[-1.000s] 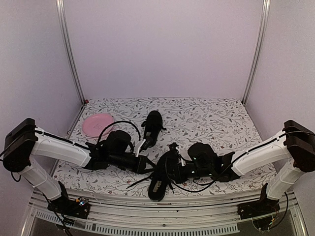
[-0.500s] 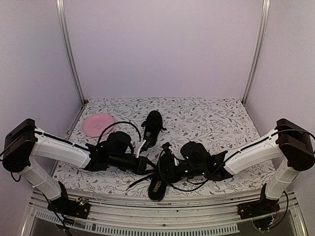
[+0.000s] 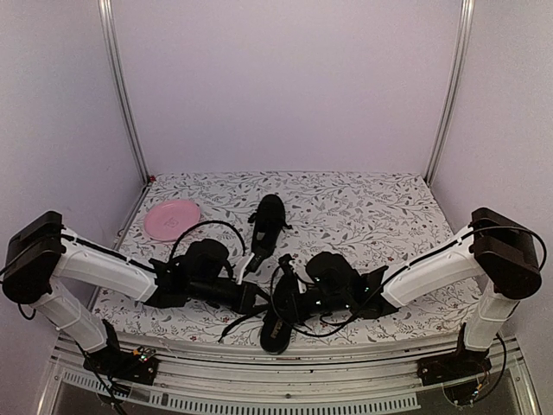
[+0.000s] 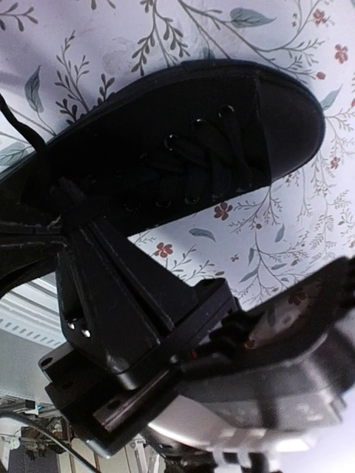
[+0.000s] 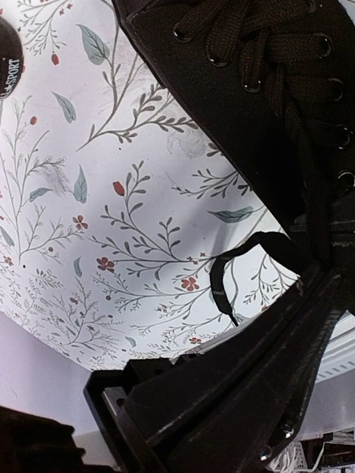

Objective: Tie the shoes
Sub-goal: Tie the loops with the shoelace on the shoe.

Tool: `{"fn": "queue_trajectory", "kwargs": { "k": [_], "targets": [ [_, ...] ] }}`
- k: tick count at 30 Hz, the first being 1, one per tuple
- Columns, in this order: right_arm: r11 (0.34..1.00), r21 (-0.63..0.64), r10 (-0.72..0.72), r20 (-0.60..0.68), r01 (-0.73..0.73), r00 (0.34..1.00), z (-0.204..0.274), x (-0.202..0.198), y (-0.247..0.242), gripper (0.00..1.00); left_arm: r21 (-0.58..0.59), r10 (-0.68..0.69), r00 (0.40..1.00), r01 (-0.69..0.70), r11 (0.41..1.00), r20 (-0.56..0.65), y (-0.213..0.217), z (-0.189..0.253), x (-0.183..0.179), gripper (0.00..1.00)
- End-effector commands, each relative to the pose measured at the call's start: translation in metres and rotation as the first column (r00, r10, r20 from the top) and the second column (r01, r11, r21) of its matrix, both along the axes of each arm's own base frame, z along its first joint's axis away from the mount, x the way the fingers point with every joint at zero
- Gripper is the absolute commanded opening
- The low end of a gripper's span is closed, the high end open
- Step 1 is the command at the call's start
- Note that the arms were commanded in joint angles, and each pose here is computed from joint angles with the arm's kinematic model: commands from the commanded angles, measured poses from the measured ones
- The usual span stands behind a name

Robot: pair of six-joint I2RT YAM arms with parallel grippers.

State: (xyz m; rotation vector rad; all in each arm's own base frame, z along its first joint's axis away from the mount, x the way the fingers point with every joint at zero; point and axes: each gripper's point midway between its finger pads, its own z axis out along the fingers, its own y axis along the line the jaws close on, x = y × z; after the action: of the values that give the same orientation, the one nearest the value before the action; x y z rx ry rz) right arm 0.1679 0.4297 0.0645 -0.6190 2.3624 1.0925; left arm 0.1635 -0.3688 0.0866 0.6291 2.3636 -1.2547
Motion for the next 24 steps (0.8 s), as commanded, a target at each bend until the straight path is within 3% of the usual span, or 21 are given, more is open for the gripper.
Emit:
{"fn": "queue_trajectory", "kwargs": {
  "k": [1, 7, 16, 24],
  "targets": [
    [0.997, -0.047, -0.057, -0.006, 0.057, 0.998, -0.01, 0.008, -0.002, 0.02, -0.074, -0.013, 1.0, 0.015, 0.997, 0.025, -0.008, 0.018, -0.008, 0.0],
    [0.995, -0.063, -0.075, -0.004, 0.075, 0.997, -0.011, 0.01, -0.005, 0.02, -0.105, -0.025, 1.0, 0.025, 0.994, 0.009, -0.012, 0.018, -0.015, 0.0],
    [0.995, -0.056, -0.081, -0.002, 0.081, 0.997, -0.009, 0.01, -0.008, 0.02, -0.006, 0.016, 0.999, -0.016, 1.0, -0.041, 0.001, -0.006, -0.018, 0.0],
    [0.996, -0.046, -0.071, 0.001, 0.071, 0.997, -0.008, 0.008, -0.008, 0.02, 0.005, 0.161, 0.982, -0.163, 0.987, 0.102, 0.033, 0.031, 0.02, 0.34]
  ]
}}
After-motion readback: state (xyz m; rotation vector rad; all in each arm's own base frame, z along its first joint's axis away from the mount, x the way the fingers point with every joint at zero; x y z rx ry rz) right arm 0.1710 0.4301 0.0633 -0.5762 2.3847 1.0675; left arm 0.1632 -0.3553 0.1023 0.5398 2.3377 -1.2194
